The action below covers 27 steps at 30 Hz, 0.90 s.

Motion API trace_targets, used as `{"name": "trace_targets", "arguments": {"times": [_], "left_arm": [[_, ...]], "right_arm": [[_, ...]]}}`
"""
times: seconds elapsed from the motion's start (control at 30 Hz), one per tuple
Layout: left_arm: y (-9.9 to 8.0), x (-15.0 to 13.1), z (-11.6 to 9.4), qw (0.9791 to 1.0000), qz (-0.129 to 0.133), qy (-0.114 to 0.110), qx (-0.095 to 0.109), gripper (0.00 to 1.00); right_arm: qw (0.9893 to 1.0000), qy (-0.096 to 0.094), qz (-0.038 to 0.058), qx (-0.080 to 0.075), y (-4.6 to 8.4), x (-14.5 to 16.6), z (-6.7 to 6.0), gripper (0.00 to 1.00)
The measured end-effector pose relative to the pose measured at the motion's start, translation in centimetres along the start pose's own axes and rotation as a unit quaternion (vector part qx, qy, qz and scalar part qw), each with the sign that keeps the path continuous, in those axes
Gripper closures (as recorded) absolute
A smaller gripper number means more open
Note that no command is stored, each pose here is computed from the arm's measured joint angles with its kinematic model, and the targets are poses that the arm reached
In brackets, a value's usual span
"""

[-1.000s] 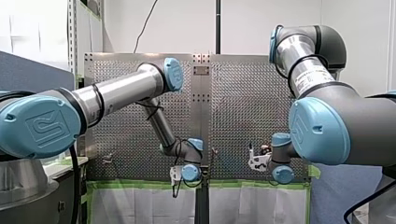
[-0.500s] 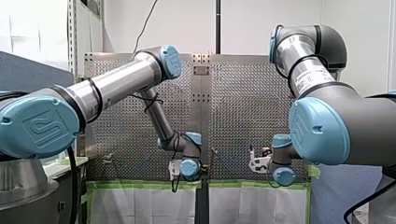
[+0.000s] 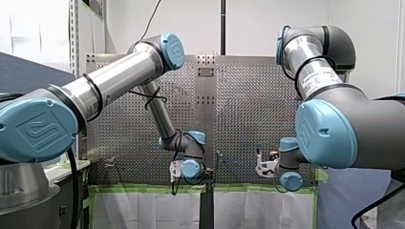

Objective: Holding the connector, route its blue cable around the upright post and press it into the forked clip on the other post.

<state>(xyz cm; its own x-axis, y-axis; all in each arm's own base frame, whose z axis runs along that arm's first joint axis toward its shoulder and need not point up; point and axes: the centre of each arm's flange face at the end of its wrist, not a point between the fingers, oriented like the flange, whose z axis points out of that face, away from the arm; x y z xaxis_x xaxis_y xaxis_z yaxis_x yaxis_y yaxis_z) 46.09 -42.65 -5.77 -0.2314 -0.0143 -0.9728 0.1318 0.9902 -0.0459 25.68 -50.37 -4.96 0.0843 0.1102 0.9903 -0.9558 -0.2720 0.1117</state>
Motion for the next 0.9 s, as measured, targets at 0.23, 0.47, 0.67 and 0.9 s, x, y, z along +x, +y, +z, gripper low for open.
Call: {"name": "trace_targets", "arguments": {"times": [0.23,0.47,0.67,0.9], "left_arm": [[-0.7,0.7,-1.3,0.9998,0.017,0.006,0.003,1.00],[-1.6,0.9,-2.0,0.9996,0.026,0.006,0.012,1.00],[-1.8,1.0,-2.0,0.9996,0.025,0.005,0.015,1.00],[-1.4,0.9,-1.8,0.9996,0.022,0.008,0.012,1.00]], "right_arm": [[0.9999,-0.004,0.0006,-0.011,0.3,-0.1,-0.3,1.00],[0.9998,-0.006,0.0041,-0.018,0.5,-0.2,-0.5,1.00],[0.9997,-0.007,0.0067,-0.024,0.7,-0.3,-0.2,1.00],[0.9996,-0.005,0.0073,-0.027,0.9,-0.3,-0.1,1.00]]}}
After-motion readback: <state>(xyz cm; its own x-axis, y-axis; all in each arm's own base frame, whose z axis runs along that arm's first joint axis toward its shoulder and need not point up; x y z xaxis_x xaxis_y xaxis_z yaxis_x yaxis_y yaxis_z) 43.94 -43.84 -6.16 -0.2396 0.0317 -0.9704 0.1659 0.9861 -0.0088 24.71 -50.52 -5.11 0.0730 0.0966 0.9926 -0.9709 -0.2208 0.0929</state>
